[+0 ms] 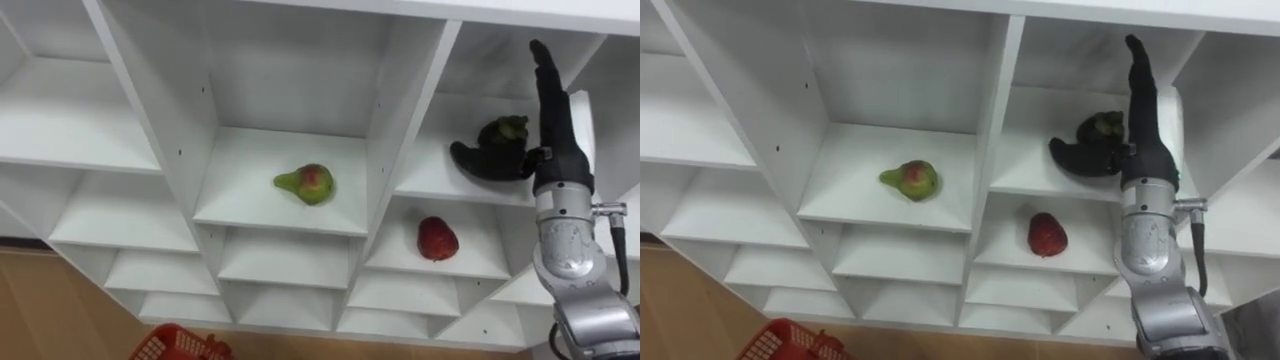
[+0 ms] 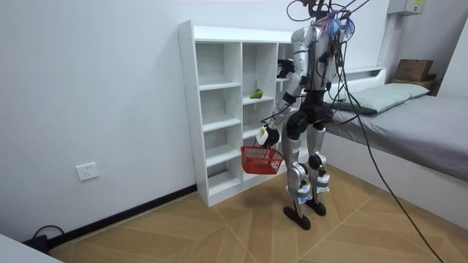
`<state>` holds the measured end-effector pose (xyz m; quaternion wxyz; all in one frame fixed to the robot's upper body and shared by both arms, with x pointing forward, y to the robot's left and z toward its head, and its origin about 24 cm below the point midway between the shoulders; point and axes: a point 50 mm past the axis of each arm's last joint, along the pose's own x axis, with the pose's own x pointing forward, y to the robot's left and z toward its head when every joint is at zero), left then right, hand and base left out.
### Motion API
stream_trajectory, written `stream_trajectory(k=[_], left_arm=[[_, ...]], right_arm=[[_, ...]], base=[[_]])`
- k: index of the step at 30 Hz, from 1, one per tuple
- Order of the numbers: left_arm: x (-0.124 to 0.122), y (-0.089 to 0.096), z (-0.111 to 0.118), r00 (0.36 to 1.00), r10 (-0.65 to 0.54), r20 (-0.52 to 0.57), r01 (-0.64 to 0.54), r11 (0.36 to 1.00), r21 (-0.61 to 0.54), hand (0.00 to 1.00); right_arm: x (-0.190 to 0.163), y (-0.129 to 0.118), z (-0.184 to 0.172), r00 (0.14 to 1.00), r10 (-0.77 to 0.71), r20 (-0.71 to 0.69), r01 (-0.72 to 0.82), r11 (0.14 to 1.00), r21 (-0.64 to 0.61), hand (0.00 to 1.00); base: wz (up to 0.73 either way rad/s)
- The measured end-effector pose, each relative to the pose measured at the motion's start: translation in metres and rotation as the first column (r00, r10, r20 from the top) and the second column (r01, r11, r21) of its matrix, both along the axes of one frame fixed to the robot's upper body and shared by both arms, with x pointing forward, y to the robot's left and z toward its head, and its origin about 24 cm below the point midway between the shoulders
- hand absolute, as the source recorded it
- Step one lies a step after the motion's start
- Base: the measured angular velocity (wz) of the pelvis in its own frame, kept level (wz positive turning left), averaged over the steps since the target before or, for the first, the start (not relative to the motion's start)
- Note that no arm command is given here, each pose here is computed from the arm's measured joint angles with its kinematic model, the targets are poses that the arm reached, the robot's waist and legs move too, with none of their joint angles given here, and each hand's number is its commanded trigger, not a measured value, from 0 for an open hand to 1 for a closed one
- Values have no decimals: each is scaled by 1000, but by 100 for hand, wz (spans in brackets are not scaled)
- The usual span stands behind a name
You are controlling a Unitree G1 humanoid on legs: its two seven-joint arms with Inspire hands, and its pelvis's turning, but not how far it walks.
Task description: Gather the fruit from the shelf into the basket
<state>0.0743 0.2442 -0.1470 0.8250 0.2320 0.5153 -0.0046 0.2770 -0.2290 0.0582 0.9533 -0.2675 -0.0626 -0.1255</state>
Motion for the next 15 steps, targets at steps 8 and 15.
stream_trajectory(k=[8,15], left_arm=[[0,1,1,1000,14,-6,-15,1000,-4,100],[0,1,1,1000,16,-6,-16,1000,-4,100]], right_arm=[[2,-2,-10,997,24,-78,-24,1000,1,0],[3,-6,-23,984,45,-172,-40,999,36,0]], base=[[0],[0]])
